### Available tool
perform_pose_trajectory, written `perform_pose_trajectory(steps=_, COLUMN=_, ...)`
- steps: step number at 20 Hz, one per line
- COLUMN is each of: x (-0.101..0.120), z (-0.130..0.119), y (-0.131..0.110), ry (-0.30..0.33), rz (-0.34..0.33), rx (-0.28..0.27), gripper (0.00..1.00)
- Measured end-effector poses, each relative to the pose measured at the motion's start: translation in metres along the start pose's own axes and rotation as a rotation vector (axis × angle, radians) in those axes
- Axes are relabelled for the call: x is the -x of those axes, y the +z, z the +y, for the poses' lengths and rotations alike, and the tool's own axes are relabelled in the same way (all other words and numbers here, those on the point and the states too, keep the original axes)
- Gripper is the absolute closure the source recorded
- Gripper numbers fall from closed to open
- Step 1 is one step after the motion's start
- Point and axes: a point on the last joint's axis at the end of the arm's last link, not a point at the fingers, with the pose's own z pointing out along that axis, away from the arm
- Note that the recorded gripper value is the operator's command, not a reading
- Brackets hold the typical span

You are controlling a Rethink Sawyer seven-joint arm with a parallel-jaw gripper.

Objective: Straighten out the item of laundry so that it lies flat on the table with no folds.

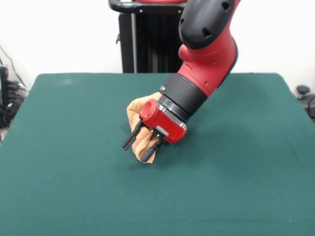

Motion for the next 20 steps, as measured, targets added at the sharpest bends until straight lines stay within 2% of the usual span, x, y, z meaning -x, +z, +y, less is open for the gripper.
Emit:
perform_pose_trajectory(steps=7, x=0.001, z=0.002, y=-0.005, ry=-0.002, rz=0.017, rx=0.023, gripper=0.00)
perform_pose_trajectory(steps=20, x=0.003, z=-0.008, y=0.001, ry=-0.016, rz=0.013, rx=0.082, gripper=0.00)
